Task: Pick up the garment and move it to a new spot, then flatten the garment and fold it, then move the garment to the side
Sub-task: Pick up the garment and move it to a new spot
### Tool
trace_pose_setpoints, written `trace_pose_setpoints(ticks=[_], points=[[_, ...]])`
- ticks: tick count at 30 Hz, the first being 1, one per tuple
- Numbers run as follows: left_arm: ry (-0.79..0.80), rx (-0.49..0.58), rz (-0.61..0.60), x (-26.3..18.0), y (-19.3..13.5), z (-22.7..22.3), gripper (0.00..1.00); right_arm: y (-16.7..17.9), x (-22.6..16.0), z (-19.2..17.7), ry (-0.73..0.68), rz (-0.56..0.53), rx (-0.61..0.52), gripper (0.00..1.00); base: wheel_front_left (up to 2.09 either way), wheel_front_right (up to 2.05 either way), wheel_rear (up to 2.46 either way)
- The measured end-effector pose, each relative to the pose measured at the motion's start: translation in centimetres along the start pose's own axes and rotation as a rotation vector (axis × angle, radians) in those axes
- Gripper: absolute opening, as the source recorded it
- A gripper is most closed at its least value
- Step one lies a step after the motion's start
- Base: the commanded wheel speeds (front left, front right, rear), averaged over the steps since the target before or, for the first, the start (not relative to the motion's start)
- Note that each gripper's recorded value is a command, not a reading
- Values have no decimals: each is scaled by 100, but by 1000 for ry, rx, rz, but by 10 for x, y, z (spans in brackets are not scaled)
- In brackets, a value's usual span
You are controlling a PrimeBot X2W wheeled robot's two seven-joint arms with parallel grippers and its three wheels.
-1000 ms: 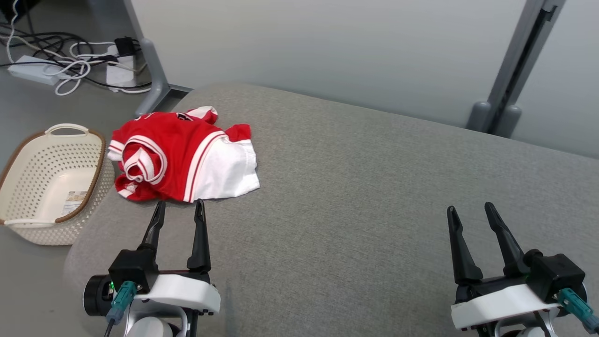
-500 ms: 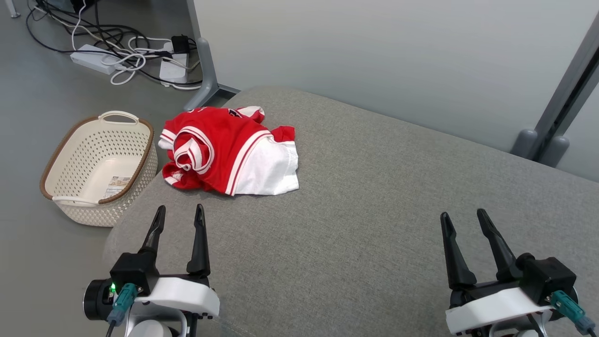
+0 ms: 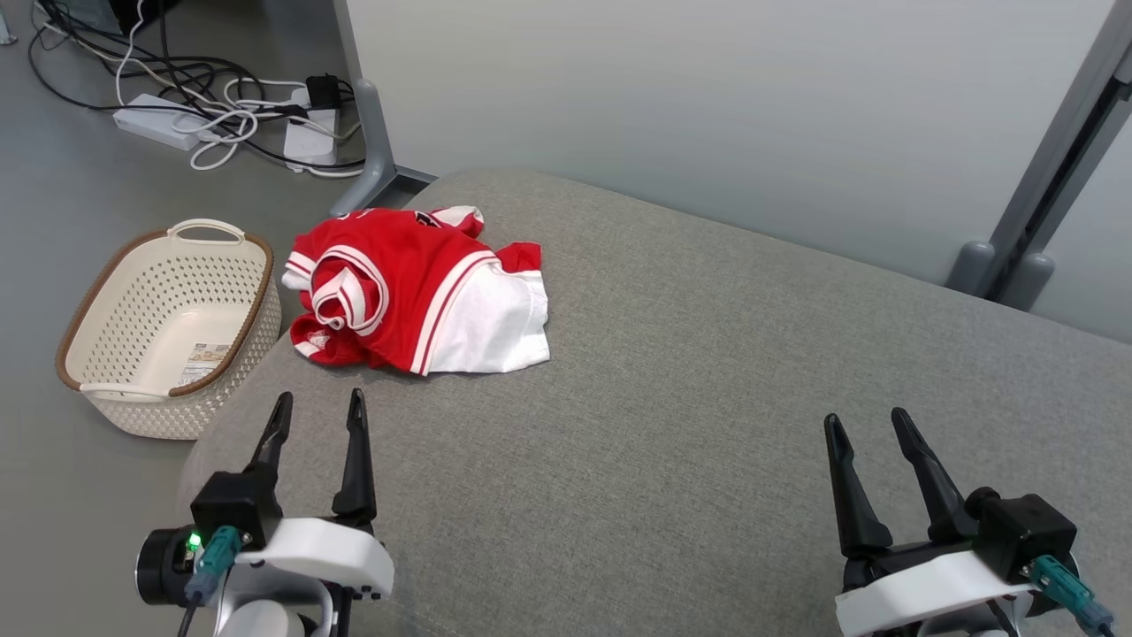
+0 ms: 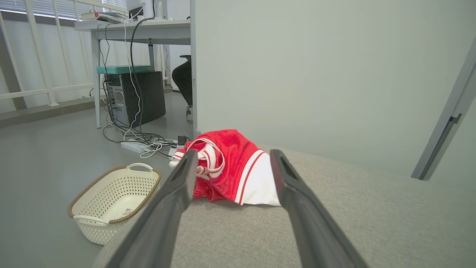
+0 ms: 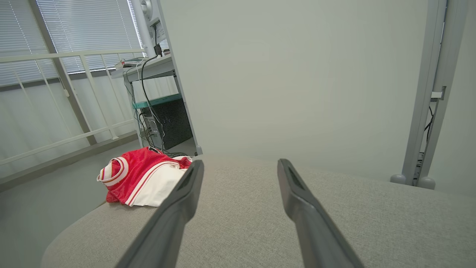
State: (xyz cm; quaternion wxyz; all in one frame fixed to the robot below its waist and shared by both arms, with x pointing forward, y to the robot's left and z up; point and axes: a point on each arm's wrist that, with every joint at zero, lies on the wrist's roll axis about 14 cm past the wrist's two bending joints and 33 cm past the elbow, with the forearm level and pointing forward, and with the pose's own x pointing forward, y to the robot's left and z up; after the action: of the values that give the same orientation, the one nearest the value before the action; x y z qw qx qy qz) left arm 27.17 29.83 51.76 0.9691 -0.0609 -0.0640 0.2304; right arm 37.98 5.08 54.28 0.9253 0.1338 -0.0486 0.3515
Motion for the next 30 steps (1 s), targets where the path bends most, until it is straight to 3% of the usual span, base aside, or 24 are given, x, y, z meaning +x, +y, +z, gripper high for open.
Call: trace_pose_setpoints(ticks=[7, 15, 23, 30], points=[[66, -16, -27, 30, -7, 0, 100, -14, 0, -2, 2, -32, -1, 100, 0, 0, 0], [174, 50, -40, 93, -7, 14, 100, -39, 7, 0, -7, -72, -13, 100, 0, 0, 0], [396, 29, -3, 165, 7, -1, 100, -79, 15, -4, -4, -137, -22, 100, 0, 0, 0], [680, 54, 67, 193, 22, -52, 100, -117, 12, -7, -7, -213, -41, 100, 0, 0, 0]])
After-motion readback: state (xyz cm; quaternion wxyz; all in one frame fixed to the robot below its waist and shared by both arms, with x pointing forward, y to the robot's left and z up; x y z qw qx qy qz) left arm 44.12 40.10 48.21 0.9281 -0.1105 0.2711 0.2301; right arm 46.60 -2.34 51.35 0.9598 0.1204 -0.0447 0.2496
